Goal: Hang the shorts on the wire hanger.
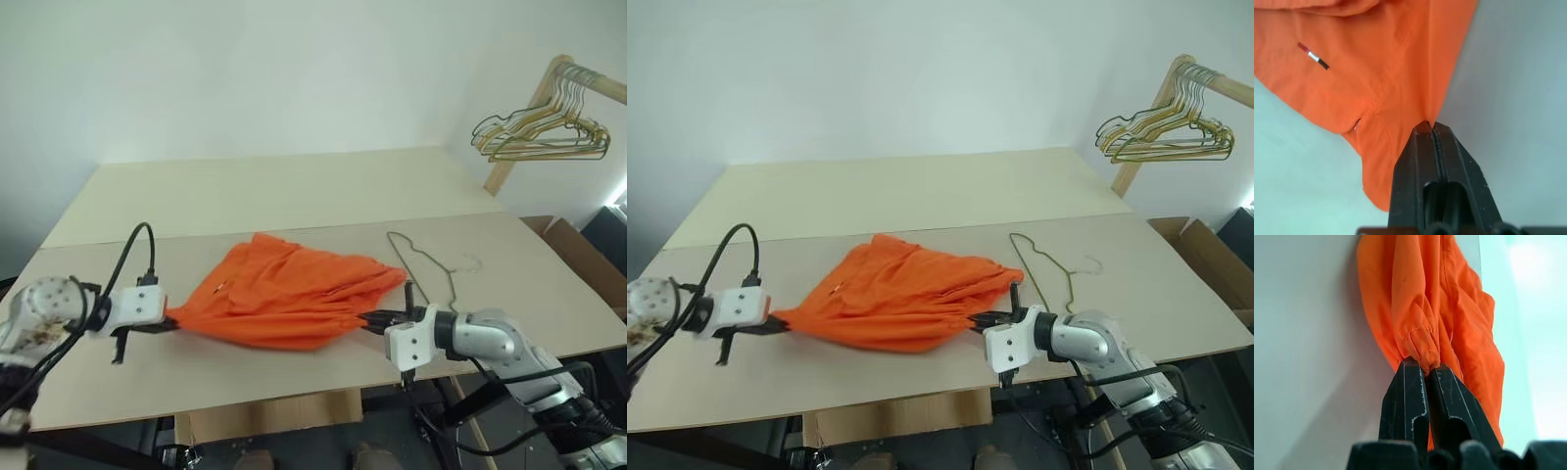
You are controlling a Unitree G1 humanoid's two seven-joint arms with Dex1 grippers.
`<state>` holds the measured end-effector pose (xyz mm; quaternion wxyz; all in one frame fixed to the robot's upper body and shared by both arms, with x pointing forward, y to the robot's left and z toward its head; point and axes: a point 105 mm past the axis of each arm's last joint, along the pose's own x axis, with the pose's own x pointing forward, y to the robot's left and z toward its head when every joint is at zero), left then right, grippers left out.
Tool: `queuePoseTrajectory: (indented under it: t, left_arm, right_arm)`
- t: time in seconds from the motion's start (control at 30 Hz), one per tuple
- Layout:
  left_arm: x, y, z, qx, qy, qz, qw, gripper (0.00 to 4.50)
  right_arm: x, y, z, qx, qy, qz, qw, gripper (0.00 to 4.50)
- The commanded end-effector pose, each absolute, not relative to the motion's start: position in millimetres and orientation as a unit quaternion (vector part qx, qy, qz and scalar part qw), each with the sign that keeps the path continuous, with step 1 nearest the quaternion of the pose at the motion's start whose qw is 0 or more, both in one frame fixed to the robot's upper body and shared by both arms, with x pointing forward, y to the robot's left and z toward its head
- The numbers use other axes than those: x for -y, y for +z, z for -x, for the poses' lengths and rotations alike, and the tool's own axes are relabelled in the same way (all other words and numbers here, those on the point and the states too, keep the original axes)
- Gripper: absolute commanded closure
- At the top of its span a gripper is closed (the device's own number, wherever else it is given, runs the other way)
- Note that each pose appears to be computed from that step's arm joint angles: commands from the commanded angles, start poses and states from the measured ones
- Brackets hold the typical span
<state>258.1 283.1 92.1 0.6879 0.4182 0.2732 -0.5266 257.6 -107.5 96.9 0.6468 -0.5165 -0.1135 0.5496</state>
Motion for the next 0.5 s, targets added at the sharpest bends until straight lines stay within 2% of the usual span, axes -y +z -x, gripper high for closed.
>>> queuePoseTrajectory:
  t: [0.03, 0.1, 0.17, 0.27, 0.33, 0.4, 0.43, 0.5]
  left_arm:
    - [-269.4, 115.2, -251.3, -0.255, -0.515, -0.425, 0.699, 4.49]
    - [-257.8, 119.6, -253.7, -0.235, -0.511, -0.417, 0.714, 4.49]
    - [-241.2, 128.8, -271.7, -0.181, -0.491, -0.406, 0.75, 4.49]
    - [-219.1, 161.9, -327.2, -0.066, -0.39, -0.395, 0.829, 4.49]
    - [-211.5, 207.6, -376.2, 0.034, -0.26, -0.393, 0.882, 4.49]
    - [-209.5, 268.6, -409.1, 0.141, -0.118, -0.378, 0.907, 4.49]
    - [-210.1, 303.3, -415.1, 0.198, -0.053, -0.36, 0.91, 4.49]
    - [-207.1, 358.4, -408.6, 0.295, 0.016, -0.308, 0.904, 4.49]
  right_arm:
    - [108.2, 115.5, -255.0, 0.133, 0.564, 0.507, 0.638, 4.5]
    - [107.3, 121.1, -257.5, 0.131, 0.57, 0.498, 0.641, 4.5]
    - [105.7, 131.1, -272.4, 0.13, 0.559, 0.488, 0.658, 4.5]
    - [105.4, 156.2, -320.5, 0.114, 0.494, 0.478, 0.717, 4.5]
    - [109.2, 190.9, -368.9, 0.131, 0.392, 0.487, 0.769, 4.5]
    - [117.2, 246.2, -412.3, 0.185, 0.247, 0.474, 0.824, 4.5]
    - [123.4, 277.1, -425.6, 0.224, 0.169, 0.474, 0.834, 4.5]
    - [131.8, 322.9, -434.3, 0.286, 0.066, 0.479, 0.828, 4.5]
